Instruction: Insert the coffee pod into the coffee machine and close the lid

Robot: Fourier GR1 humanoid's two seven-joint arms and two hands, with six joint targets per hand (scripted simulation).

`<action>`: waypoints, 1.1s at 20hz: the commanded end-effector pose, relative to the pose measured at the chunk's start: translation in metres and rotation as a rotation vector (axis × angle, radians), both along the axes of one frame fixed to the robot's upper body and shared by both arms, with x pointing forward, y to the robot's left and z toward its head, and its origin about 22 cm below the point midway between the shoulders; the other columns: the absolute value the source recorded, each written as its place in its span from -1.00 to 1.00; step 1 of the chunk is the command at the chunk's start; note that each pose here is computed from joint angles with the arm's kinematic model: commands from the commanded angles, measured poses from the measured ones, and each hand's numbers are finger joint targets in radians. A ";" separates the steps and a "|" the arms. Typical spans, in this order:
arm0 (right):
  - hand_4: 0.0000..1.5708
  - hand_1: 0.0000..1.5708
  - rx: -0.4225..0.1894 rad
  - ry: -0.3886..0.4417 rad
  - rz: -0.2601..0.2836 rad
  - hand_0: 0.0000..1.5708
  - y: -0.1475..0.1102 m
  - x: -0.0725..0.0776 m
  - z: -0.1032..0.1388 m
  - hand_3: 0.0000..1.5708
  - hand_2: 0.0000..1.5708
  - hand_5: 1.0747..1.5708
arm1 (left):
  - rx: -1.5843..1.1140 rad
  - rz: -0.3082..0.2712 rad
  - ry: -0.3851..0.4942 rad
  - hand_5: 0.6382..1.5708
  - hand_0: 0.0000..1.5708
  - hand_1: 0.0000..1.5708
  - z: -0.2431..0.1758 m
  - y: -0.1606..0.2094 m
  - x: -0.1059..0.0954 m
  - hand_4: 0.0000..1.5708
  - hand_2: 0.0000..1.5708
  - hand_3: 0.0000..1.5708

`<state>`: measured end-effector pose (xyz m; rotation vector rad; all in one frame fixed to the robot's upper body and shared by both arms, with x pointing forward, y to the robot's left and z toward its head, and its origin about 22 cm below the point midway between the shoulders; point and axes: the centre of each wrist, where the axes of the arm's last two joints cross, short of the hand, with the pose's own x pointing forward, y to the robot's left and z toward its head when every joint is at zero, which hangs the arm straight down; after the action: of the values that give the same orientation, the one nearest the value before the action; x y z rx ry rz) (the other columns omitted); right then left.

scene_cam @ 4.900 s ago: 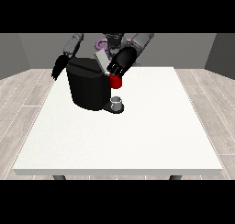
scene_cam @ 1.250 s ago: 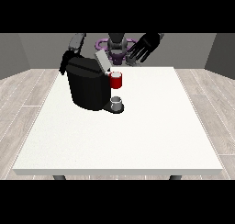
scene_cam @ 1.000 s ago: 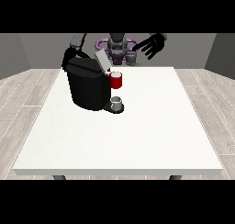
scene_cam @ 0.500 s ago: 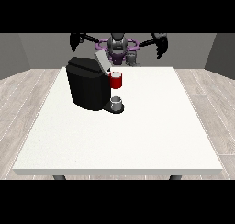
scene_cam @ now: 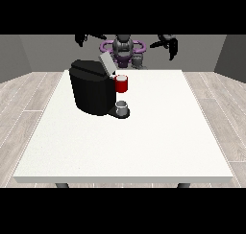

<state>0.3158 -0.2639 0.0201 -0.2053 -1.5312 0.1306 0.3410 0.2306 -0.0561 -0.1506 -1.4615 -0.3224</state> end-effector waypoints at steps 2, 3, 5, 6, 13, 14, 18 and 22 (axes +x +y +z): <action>-0.86 -1.00 0.041 0.041 -0.047 -1.00 -0.019 0.011 0.011 -1.00 -1.00 1.00 | -0.017 -0.022 0.010 1.00 -1.00 -1.00 0.007 0.012 -0.012 -0.54 -1.00 -1.00; -0.78 -1.00 0.046 -0.004 -0.037 -1.00 -0.044 0.019 0.029 -1.00 -1.00 1.00 | -0.026 -0.028 -0.059 1.00 -1.00 -1.00 0.012 0.000 -0.008 -0.50 -1.00 -1.00; -1.00 -1.00 0.131 0.011 -0.046 -1.00 -0.023 0.033 0.030 -1.00 -1.00 1.00 | -0.013 -0.034 -0.062 1.00 -1.00 -1.00 0.029 -0.013 0.003 -0.50 -1.00 -1.00; -0.89 -1.00 0.131 0.010 -0.051 -1.00 -0.009 0.029 0.015 -1.00 -1.00 1.00 | -0.021 -0.025 -0.074 1.00 -1.00 -1.00 0.020 -0.013 -0.010 -0.53 -1.00 -1.00; -0.81 -1.00 0.179 0.015 -0.055 -1.00 -0.020 0.054 0.041 -1.00 -1.00 1.00 | -0.025 -0.039 -0.125 1.00 -1.00 -1.00 0.043 -0.014 -0.018 -0.56 -1.00 -1.00; -0.92 -1.00 0.171 0.054 -0.008 -1.00 0.003 0.050 0.030 -1.00 -1.00 1.00 | -0.004 -0.023 -0.103 1.00 -1.00 -1.00 0.047 -0.006 -0.018 -0.59 -1.00 -1.00; -1.00 -1.00 0.148 0.013 0.056 -1.00 0.011 0.062 0.053 -1.00 -1.00 1.00 | -0.009 0.060 -0.176 1.00 -1.00 -1.00 0.058 0.012 -0.023 -0.55 -1.00 -1.00; -1.00 -1.00 0.146 -0.009 0.113 -1.00 0.037 0.066 0.044 -1.00 -1.00 1.00 | -0.019 0.075 -0.223 1.00 -1.00 -1.00 0.065 0.016 -0.026 -0.57 -1.00 -1.00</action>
<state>0.3739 -0.2537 0.0545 -0.0535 -1.5162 0.0517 0.3177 0.2327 0.0056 -0.1255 -1.6383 -0.3025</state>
